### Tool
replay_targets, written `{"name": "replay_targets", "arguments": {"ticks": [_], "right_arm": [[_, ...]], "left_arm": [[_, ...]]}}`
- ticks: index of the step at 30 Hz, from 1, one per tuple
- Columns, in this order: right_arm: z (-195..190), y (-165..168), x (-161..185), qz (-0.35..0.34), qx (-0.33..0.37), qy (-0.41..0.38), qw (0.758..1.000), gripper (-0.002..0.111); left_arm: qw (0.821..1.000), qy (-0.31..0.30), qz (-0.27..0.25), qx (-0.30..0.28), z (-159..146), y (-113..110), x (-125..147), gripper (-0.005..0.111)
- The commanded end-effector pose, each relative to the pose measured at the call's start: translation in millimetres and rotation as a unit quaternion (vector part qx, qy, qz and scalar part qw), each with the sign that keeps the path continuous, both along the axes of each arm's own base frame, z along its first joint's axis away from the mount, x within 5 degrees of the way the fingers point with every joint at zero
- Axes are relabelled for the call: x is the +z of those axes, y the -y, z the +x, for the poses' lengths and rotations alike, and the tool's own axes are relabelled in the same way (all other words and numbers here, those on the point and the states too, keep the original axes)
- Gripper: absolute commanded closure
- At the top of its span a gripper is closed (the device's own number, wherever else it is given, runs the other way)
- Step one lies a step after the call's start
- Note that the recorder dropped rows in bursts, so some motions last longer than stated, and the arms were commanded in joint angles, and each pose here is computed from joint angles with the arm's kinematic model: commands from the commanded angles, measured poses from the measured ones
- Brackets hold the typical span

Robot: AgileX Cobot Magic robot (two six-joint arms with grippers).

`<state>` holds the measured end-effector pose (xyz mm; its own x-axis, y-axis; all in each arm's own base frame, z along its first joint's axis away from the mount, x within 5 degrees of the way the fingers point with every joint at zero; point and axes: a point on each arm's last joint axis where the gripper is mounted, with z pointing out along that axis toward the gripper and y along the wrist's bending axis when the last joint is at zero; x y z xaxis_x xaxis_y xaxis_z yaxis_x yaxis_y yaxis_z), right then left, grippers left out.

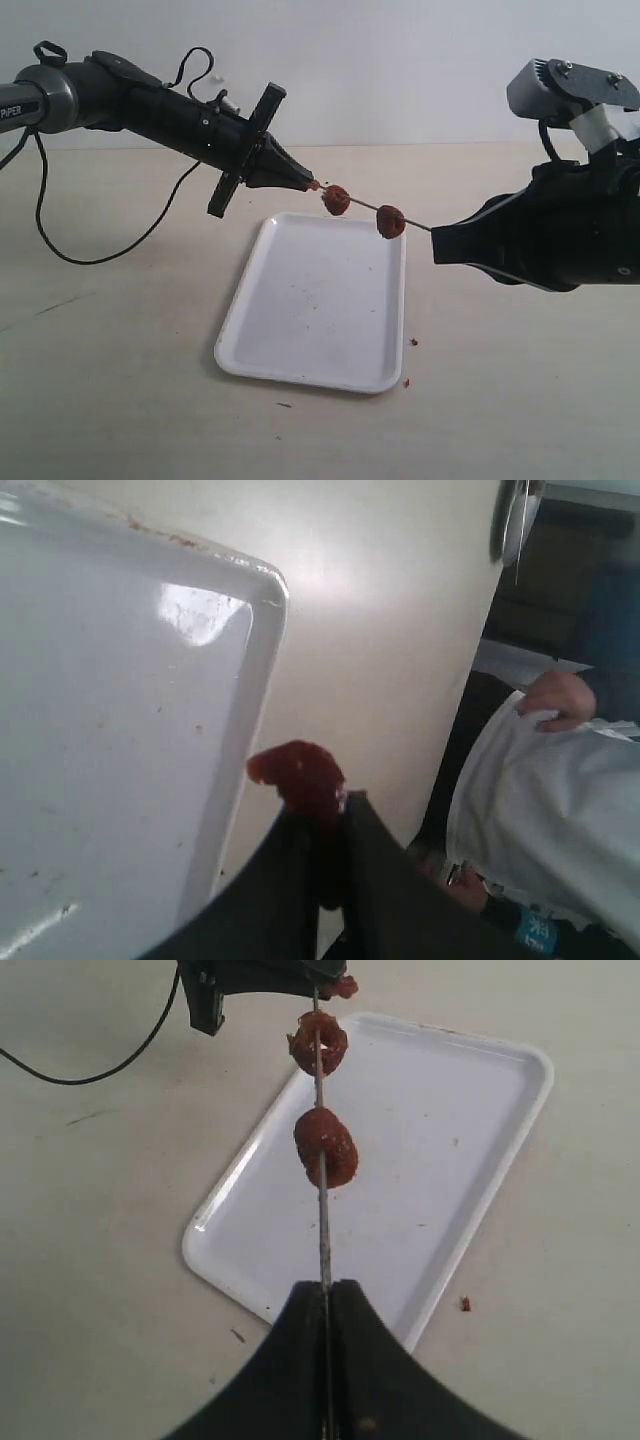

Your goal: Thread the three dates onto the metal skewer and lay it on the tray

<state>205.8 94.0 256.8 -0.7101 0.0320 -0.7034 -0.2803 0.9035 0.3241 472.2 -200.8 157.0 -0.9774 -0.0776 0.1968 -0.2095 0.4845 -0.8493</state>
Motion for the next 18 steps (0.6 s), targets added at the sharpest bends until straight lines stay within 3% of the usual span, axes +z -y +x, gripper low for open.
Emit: {"name": "replay_targets", "arguments": {"ticks": [1, 13, 18], "right_arm": [[-1.1, 0.3, 1.6, -0.002, 0.005, -0.001, 1.0, 0.108], [2.1, 1.3, 3.6, 0.002, -0.008, 0.015, 1.0, 0.108], [3.5, 1.8, 4.8, 0.004, -0.014, 0.024, 1.0, 0.108]], "left_arm": [[1.0, -0.002, -0.02, 0.007, -0.4, 2.9, 8.7, 0.107], [0.999, 0.005, -0.042, 0.005, -0.8, 7.5, 11.4, 0.106], [0.999, 0.008, -0.052, 0.006, -0.4, 8.3, 13.1, 0.097]]}}
